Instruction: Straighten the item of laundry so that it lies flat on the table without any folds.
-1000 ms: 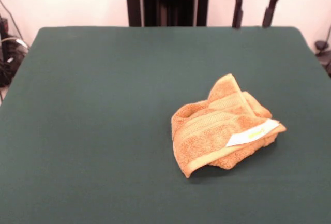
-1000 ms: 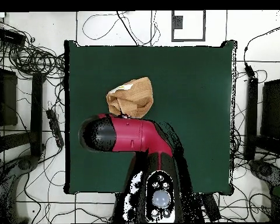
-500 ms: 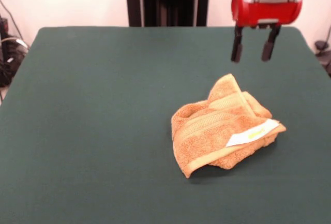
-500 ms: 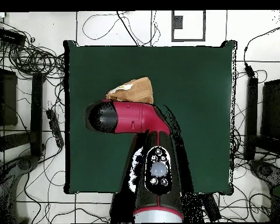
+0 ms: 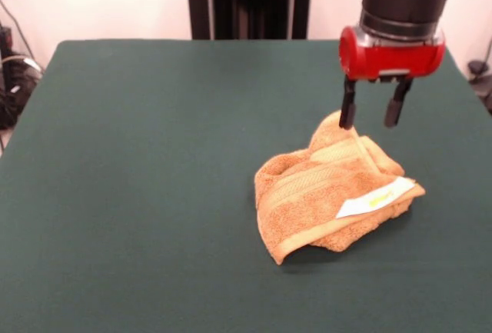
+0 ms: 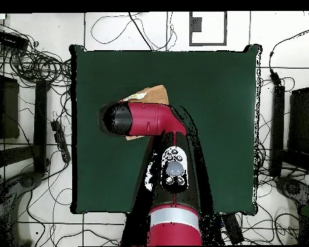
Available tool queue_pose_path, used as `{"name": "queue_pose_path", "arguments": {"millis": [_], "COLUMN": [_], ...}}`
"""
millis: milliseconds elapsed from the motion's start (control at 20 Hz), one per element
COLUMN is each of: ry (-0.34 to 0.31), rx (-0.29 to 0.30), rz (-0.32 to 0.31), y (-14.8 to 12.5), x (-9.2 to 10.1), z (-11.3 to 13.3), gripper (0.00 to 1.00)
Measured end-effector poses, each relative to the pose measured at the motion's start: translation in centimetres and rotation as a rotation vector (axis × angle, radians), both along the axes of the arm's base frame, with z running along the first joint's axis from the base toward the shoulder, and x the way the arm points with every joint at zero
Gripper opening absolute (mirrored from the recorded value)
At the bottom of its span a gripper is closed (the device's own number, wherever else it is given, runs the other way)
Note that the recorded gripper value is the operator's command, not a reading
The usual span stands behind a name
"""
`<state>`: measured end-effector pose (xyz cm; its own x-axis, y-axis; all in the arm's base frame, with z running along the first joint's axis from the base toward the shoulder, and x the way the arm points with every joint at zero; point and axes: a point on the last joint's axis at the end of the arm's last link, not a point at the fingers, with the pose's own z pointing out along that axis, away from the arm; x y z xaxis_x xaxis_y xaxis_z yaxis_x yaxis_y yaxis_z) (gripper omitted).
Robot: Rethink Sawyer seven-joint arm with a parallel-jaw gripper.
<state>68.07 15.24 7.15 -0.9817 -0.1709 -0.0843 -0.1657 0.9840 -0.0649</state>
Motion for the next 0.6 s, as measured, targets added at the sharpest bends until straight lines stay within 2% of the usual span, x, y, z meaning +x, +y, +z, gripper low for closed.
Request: {"name": "queue_pose_path", "arguments": {"millis": [600], "ry": [0.040], "rx": [-0.014], "rz": [0.000], "y": [-0.5], "x": [-1.0], "z": [-3.0], "gripper": [1.00]}}
